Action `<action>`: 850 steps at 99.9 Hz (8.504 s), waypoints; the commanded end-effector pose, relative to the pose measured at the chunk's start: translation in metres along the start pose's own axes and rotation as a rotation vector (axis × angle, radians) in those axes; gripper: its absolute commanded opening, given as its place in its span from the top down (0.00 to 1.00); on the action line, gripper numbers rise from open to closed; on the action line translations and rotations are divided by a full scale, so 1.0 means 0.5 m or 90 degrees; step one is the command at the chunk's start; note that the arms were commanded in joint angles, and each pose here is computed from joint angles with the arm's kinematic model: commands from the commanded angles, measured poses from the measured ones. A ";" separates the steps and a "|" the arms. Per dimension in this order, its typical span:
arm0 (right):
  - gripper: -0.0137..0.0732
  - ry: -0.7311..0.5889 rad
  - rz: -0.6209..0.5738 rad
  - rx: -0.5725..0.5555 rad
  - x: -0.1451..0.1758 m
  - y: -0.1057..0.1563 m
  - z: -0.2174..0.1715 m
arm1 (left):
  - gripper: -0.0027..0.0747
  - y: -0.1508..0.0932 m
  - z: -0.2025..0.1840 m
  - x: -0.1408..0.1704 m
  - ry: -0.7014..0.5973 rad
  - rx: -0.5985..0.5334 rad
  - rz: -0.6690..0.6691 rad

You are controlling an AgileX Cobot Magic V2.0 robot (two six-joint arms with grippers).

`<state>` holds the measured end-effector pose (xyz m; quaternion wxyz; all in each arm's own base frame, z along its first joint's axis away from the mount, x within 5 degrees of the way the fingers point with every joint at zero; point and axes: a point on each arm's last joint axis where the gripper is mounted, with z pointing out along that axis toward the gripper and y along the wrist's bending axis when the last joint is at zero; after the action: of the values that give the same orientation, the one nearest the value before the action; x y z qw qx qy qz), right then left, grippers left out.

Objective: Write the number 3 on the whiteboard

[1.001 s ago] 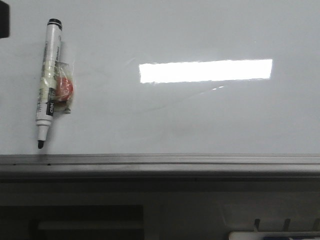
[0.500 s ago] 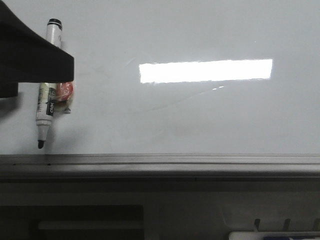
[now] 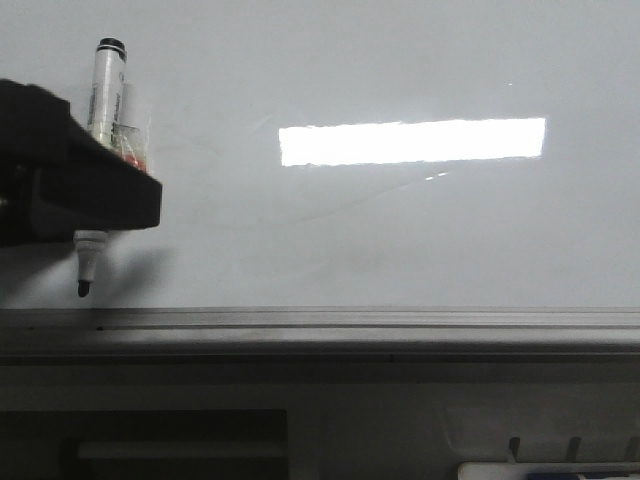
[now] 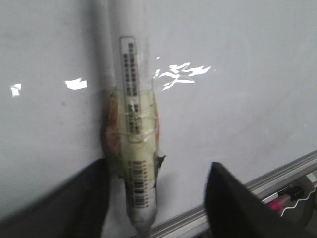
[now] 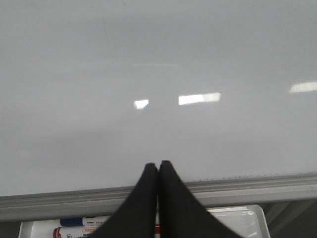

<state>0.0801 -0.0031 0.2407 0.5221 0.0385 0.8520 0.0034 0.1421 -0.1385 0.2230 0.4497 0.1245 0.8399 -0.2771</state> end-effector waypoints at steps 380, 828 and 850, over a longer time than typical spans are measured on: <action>0.91 -0.079 -0.375 -0.449 -0.321 0.400 0.064 | 0.44 0.017 -0.171 -0.096 -0.243 -0.032 0.379; 0.22 -0.057 -0.380 -0.571 -0.289 0.432 -0.043 | 0.33 0.014 -0.003 -0.038 -0.031 -0.028 -0.101; 0.28 -0.091 -0.363 -0.578 -0.308 0.403 -0.073 | 0.44 0.003 -0.059 -0.068 -0.106 0.012 -0.059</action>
<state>0.1358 0.1995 0.3739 0.4638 -0.4463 0.7384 0.2012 0.1416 -0.1256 0.2395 0.4391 0.0692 0.8419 -0.3060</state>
